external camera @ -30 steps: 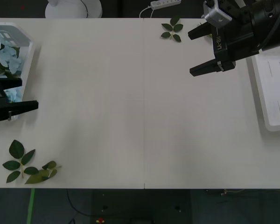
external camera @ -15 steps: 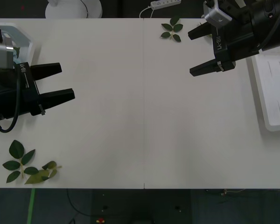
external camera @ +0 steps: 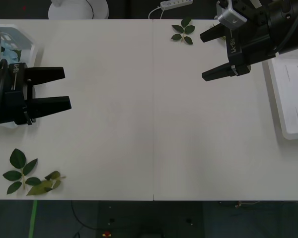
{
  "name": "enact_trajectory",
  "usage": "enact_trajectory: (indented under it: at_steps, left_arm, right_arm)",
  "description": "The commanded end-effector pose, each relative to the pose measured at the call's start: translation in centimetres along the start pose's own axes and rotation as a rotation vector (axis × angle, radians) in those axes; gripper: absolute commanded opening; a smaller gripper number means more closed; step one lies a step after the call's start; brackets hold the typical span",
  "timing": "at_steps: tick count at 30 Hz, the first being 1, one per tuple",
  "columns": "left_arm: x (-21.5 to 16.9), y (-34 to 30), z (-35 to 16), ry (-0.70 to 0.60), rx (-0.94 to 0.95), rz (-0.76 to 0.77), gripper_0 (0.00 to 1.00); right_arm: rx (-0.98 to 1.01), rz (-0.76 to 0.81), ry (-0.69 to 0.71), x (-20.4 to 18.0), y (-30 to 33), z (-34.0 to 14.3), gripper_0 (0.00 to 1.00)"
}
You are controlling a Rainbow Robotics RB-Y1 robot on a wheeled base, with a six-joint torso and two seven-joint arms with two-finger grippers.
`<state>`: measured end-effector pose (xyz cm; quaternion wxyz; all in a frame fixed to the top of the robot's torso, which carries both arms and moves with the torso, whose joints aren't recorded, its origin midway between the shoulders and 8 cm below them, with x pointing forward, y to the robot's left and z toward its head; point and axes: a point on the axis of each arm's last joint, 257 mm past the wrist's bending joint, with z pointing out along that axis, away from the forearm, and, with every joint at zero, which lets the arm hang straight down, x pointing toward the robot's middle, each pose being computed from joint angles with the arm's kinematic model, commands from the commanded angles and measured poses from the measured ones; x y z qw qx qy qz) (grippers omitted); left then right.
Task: Place the red flowers into the right box and the blue flowers into the left box. If a person shows an open palm, hand one flower to the person first, then continue sorting.
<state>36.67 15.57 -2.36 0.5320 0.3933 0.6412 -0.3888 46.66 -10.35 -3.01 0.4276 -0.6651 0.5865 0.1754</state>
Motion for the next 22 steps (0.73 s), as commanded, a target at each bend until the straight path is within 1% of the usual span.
enact_trajectory:
  at_steps: [1,8,22]
  left_arm:
    - [-1.70,-2.05,0.10,0.072,0.051,0.037,1.00]
    - [-1.45,-2.05,-0.15,0.093,0.051,0.033,1.00]
    - [-1.06,-1.47,-0.50,0.094,0.038,0.020,1.00]
  right_arm:
    - [0.045,-0.044,0.012,-0.18,-1.31,-1.66,1.00]
    - [0.045,-0.044,0.012,-0.18,-1.31,-1.66,1.00]
    - [0.045,-0.044,0.012,-0.18,-1.31,-1.66,1.00]
